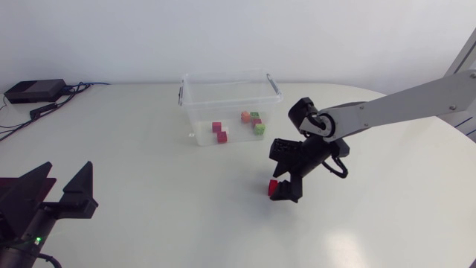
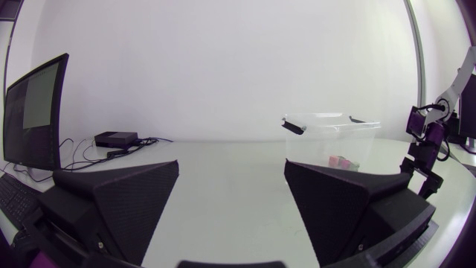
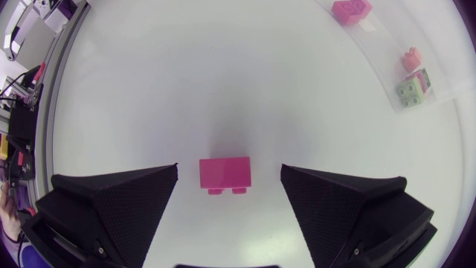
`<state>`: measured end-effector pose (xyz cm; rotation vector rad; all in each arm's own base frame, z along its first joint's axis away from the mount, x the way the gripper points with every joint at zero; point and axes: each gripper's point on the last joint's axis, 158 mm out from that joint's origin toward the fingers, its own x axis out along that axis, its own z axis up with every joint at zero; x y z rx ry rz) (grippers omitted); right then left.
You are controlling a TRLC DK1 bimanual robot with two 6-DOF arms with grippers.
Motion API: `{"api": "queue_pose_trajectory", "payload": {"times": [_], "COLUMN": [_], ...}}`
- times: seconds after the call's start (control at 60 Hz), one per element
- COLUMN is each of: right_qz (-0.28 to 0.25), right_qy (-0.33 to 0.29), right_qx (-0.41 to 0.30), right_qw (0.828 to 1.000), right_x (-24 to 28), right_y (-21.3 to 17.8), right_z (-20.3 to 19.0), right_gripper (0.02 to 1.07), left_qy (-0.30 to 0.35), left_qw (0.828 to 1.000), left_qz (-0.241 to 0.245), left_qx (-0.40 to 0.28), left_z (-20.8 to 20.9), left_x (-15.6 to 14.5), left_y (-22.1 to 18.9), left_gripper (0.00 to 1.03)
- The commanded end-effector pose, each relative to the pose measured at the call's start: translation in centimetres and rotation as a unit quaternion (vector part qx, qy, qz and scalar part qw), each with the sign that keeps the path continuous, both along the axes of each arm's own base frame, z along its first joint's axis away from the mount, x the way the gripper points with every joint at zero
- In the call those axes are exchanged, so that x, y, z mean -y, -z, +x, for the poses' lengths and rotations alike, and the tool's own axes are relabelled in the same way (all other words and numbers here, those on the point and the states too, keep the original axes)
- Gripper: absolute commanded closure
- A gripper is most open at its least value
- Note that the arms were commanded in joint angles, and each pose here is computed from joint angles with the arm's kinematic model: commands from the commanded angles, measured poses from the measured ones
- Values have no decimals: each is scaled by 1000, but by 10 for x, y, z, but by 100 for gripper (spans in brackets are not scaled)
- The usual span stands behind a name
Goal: Place the duplo bricks in the container
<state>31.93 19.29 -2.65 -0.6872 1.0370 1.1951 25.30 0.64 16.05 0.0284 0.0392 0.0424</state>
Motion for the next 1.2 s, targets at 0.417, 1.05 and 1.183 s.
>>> {"api": "queue_pose_trajectory", "payload": {"times": [0.417,1.05,1.183], "right_qz": [-12,112,150], "right_qy": [4,144,189], "right_qx": [20,195,232], "right_qw": [1000,964,942], "right_x": [-4,-39,-48], "right_y": [16,-202,-226], "right_z": [-4,127,166], "right_gripper": [85,84,83], "left_qy": [-2,-2,-2], "left_qw": [1000,1000,1000], "left_qz": [3,3,3], "left_qx": [0,1,0], "left_z": [1,0,1], "left_x": [-1,-1,-1], "left_y": [5,4,5], "left_gripper": [4,4,4]}}
